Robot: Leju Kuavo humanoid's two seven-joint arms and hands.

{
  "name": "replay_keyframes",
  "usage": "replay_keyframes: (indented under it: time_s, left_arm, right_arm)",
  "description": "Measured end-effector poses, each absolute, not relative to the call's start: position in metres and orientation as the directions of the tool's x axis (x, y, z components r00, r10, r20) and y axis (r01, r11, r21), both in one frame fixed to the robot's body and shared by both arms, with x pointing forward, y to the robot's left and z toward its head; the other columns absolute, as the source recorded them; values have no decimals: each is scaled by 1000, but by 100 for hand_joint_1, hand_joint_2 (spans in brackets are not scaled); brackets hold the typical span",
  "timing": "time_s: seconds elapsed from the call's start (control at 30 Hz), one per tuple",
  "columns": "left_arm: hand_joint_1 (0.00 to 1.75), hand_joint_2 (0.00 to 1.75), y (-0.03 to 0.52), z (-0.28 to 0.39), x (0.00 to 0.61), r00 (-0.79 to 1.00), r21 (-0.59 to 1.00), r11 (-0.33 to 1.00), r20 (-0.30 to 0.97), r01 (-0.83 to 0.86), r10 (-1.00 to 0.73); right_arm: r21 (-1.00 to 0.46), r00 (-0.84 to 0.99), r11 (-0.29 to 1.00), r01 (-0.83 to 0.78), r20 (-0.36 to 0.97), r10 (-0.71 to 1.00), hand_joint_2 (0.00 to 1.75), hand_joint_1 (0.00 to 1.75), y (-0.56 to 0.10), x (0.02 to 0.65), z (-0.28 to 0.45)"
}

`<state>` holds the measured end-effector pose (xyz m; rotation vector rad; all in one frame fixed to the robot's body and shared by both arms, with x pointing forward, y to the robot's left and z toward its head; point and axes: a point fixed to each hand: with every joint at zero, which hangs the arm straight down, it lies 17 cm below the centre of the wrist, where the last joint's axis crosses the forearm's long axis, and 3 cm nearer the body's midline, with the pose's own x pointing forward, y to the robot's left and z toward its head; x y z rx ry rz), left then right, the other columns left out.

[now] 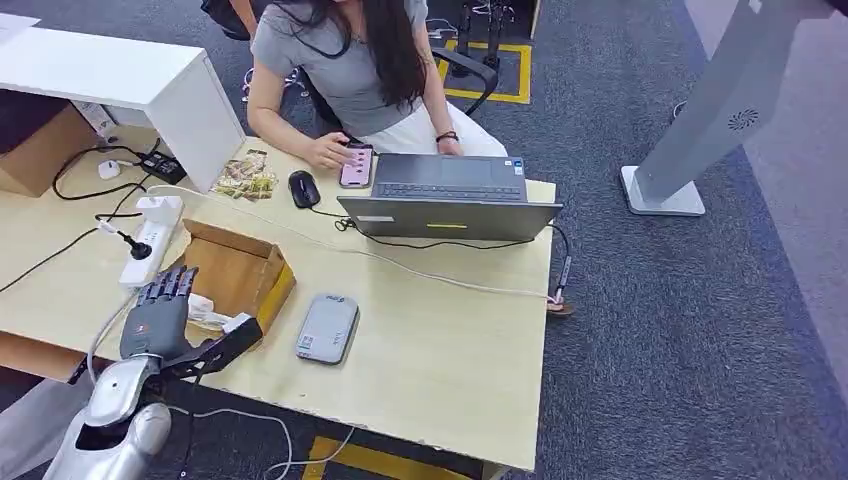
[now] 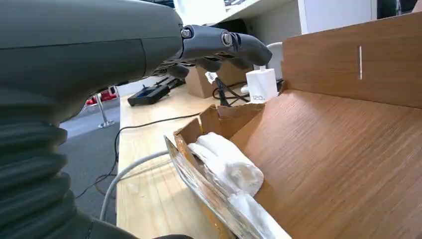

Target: Pass the card to the sensor for recognition and then transmit it.

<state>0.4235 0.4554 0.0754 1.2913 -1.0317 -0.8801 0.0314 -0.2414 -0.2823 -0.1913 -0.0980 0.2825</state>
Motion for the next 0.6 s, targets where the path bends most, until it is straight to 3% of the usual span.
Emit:
replay_keyframes:
  time_s: [0.6]
  left_arm:
    - [0,175,431,70,427,271,995,100,104,-28,-957]
  right_arm:
    - [-201,956,943,-266,73,285,0,0,-241,32,-282]
